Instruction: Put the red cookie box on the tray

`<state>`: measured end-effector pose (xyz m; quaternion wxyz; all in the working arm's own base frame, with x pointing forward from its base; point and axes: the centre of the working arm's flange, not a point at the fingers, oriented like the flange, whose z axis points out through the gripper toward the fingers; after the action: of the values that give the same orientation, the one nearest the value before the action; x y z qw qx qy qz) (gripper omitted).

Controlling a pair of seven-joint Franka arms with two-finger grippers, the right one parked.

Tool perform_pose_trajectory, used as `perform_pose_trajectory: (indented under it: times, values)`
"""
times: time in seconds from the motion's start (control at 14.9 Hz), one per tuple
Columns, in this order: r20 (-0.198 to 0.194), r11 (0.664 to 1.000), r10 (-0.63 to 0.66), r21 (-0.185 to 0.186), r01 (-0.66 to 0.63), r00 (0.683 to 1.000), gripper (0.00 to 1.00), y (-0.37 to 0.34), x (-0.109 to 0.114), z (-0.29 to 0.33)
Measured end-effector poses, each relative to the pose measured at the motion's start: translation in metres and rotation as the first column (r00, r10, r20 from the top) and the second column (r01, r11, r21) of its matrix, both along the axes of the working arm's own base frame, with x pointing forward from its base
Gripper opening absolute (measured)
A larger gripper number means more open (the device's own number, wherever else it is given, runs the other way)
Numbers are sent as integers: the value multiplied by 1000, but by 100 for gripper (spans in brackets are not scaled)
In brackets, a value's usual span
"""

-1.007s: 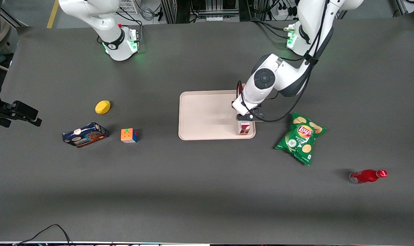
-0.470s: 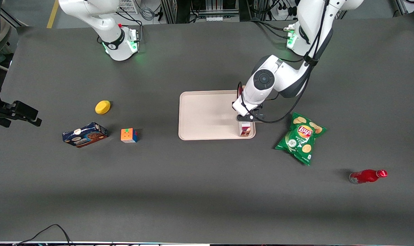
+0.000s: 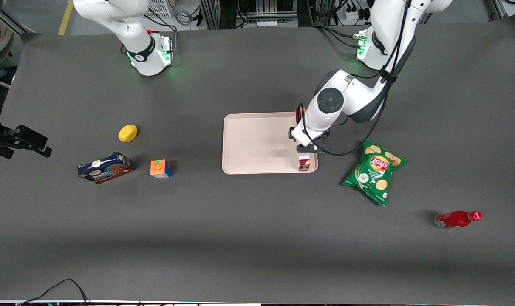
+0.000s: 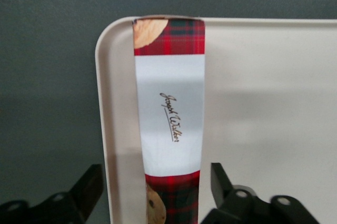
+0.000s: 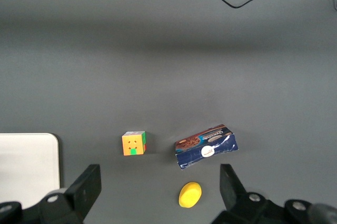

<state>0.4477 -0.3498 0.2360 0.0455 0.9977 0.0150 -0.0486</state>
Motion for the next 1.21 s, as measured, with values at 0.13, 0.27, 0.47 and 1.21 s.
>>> perform_pose_trajectory:
  times: [0.13,0.27,0.47,1.21]
  values:
    - [12,1000,5,-2,-5,1000,100,-1,5,12]
    - [-6,1000,6,26,-5,1000,100,-1,16,42]
    - [-13,997,-36,63,37,999,100,17,47,113]
    - [88,996,4,86,-11,996,99,264,103,302]
